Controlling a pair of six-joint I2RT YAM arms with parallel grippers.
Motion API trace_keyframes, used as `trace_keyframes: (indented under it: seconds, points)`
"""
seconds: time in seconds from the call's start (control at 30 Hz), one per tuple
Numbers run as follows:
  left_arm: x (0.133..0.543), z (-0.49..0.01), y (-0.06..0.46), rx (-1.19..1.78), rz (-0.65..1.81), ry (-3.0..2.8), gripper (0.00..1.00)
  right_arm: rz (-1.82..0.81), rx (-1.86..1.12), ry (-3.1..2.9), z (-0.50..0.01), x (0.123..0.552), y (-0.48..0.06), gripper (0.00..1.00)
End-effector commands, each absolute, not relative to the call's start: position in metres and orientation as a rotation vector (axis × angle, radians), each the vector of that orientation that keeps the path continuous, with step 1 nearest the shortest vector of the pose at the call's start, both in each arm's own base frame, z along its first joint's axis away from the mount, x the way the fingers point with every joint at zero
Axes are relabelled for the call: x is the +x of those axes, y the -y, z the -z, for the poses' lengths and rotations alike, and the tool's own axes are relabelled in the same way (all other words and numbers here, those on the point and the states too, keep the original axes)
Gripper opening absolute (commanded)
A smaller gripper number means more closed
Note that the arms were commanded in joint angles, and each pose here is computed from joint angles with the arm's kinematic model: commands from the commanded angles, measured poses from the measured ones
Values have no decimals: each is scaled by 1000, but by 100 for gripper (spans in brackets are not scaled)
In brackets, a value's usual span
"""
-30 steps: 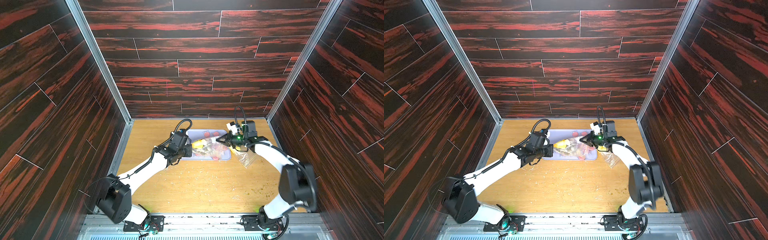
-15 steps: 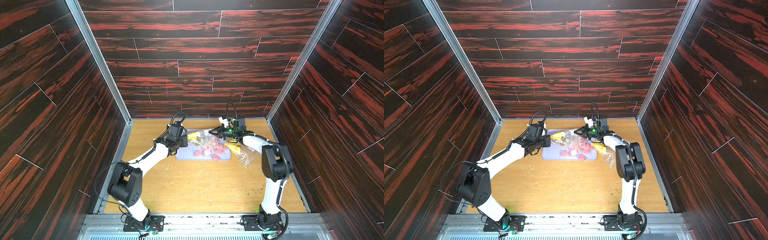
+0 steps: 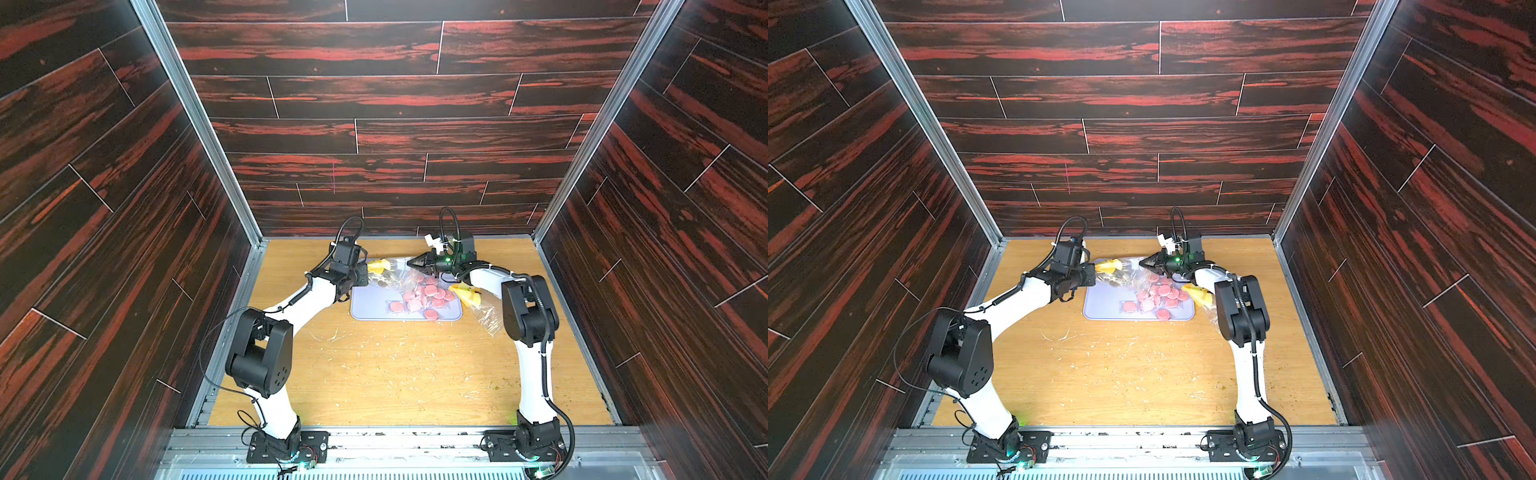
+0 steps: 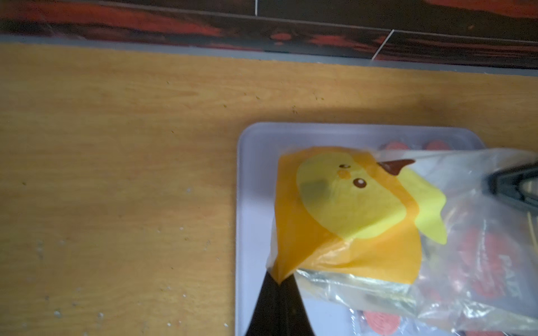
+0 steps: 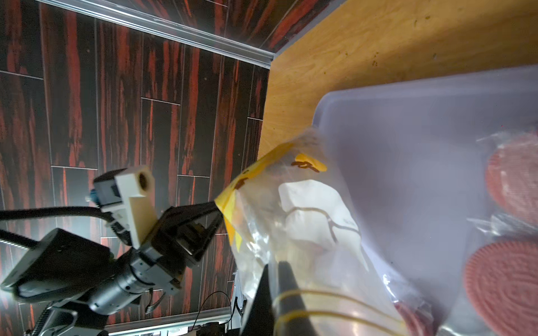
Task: Pour cookies out of the ziploc bag
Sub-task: 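Pour the cookies out of the ziploc bag onto the tray.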
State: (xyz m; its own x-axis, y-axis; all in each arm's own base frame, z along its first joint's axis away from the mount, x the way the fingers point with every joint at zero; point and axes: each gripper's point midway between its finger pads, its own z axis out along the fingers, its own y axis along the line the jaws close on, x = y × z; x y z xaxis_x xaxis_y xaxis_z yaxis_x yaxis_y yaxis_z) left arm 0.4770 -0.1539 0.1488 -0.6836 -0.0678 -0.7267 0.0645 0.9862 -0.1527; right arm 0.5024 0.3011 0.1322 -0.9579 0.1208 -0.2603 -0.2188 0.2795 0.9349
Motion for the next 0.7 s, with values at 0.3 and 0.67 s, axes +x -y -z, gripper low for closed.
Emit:
trace_keyframes:
  seconds: [0.3, 0.67]
  points:
    - [499, -189, 138, 21, 107, -2205, 0, -1734, -97, -2316, -115, 503, -300, 34]
    - [505, -216, 166, 37, 286, -2159, 0, -1761, -111, -2352, -127, 469, -295, 44]
